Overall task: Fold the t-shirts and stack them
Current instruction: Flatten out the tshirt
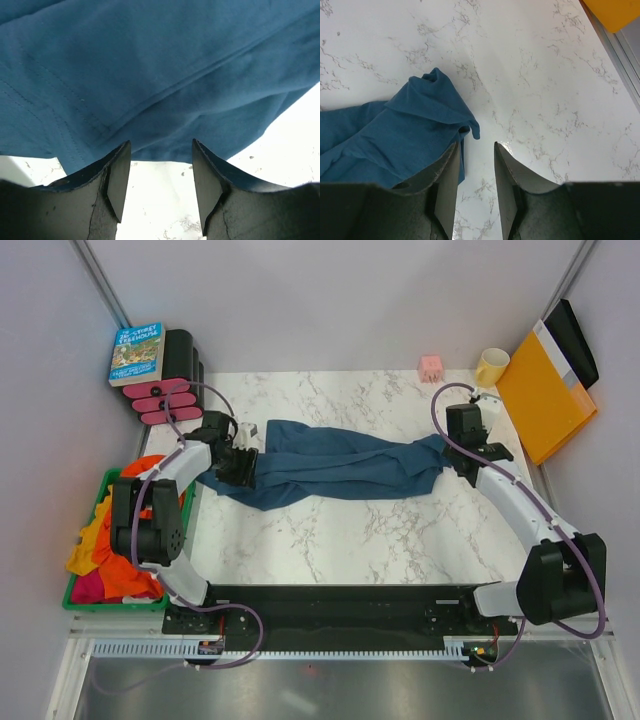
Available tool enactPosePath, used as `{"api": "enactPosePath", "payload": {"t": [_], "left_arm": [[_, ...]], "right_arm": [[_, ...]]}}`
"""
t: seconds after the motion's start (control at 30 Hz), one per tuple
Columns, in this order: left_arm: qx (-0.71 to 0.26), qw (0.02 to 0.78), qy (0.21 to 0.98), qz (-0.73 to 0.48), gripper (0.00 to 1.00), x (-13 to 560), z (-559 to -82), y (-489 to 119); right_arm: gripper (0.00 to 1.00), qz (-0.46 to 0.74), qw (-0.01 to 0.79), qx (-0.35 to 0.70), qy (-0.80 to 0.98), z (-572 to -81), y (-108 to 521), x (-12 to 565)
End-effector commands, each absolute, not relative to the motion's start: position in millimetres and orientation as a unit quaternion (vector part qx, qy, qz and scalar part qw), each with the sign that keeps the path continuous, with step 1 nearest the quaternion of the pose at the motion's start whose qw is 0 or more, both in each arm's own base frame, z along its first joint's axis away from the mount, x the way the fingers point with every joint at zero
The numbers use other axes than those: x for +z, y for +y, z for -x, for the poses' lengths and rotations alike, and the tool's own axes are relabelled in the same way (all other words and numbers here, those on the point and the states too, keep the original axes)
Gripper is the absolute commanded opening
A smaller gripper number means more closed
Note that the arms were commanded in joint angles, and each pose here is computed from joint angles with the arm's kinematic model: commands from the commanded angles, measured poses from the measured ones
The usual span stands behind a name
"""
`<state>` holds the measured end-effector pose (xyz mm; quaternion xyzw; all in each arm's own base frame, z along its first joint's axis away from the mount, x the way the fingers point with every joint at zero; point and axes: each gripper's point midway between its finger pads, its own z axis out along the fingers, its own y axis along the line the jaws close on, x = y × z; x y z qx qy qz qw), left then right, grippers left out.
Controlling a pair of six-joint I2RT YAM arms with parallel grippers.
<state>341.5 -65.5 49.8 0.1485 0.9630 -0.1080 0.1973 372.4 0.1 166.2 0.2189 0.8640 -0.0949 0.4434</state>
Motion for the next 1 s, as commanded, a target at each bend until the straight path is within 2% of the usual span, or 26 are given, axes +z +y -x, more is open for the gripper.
{"api": "enactPosePath", "payload": {"t": [0.0,0.23,0.57,0.77,0.83,0.97], "left_arm": [[-0.075,0.246,0.959,-0.117,0.58,63.2,-366.4,-54.4],[-0.052,0.278,0.953,-0.103,0.60,75.7,-366.6,-46.3],[-0.005,0.251,0.964,-0.081,0.60,47.9,-372.3,-26.2],[-0.011,0.226,0.970,-0.084,0.59,30.9,-373.2,-27.8],[-0.011,0.223,0.971,-0.083,0.56,30.0,-374.1,-28.0],[-0.017,0.233,0.969,-0.084,0.43,36.3,-375.6,-30.4]], "right_arm": [[0.41,-0.217,0.467,-0.082,0.853,-368.9,1.7,181.9],[0.40,-0.219,0.470,-0.077,0.852,-365.0,1.5,184.1],[0.39,-0.219,0.460,-0.082,0.857,-359.5,0.4,173.8],[0.39,-0.221,0.457,-0.087,0.857,-357.2,-1.2,170.2],[0.39,-0.222,0.458,-0.089,0.856,-357.4,-2.2,170.7],[0.36,-0.222,0.457,-0.091,0.856,-356.4,-3.2,169.8]]}}
